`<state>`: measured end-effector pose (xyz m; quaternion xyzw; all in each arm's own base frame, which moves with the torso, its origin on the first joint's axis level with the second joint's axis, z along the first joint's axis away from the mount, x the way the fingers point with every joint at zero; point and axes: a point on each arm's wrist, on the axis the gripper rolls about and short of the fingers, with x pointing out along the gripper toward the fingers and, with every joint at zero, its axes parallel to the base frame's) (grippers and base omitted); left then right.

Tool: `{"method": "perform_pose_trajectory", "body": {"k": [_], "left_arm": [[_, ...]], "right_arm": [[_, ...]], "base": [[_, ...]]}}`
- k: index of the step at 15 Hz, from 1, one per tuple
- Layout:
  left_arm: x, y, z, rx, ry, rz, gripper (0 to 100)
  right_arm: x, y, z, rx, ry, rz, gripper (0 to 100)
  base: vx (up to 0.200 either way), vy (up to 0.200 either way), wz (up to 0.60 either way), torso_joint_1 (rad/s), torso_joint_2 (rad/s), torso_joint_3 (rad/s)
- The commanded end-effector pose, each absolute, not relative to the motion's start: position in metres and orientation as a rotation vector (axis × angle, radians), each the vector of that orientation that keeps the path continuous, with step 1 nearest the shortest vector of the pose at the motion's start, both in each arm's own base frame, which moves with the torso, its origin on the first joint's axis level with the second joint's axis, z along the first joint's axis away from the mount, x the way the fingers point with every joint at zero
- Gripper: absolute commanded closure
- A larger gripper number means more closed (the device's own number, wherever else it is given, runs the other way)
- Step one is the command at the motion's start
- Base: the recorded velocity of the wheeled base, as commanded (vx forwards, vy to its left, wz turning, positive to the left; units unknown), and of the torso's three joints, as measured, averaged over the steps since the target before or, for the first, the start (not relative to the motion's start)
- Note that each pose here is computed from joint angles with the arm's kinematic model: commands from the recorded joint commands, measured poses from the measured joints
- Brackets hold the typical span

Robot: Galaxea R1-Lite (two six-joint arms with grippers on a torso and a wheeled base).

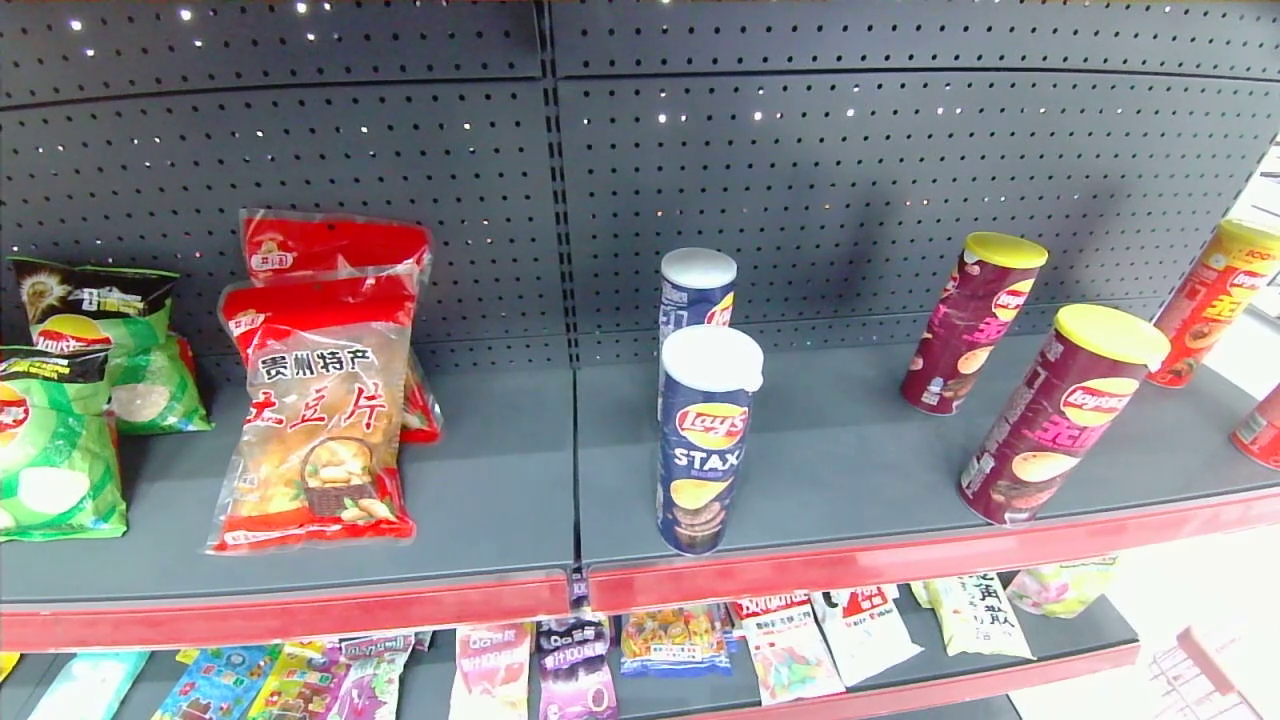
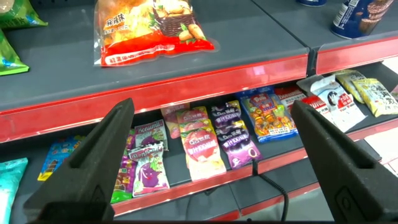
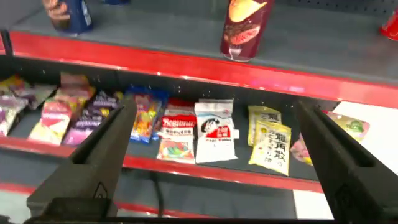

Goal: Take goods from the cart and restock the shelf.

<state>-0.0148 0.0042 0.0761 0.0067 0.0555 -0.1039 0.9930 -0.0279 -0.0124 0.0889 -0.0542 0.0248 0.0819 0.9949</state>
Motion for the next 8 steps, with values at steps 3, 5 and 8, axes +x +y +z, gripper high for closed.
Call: {"method": "perform_pose_trajectory", "body": {"k": [3,5,8], "left_arm": [[-0.015,0.004,0.076,0.015,0.111,-0.211,0],[-0.015,0.004,0.076,0.015,0.111,-0.213,0],[-0.012,0.002,0.077,0.014,0.15,-0.065,0]], "right_arm": [[-0.026,-0.014,0.091,-0.114,0.076,0.042,0],[-0.024,-0.013,0.097,-0.116,0.096,0.004,0],[-0.01,-0.008,0.117,-0.104,0.206,-0.113,0]], "base": [[0.0,0.0,0.0,0.0,0.0,0.0],[0.0,0.0,0.0,0.0,0.0,0.0],[0.0,0.0,0.0,0.0,0.0,0.0]]}}
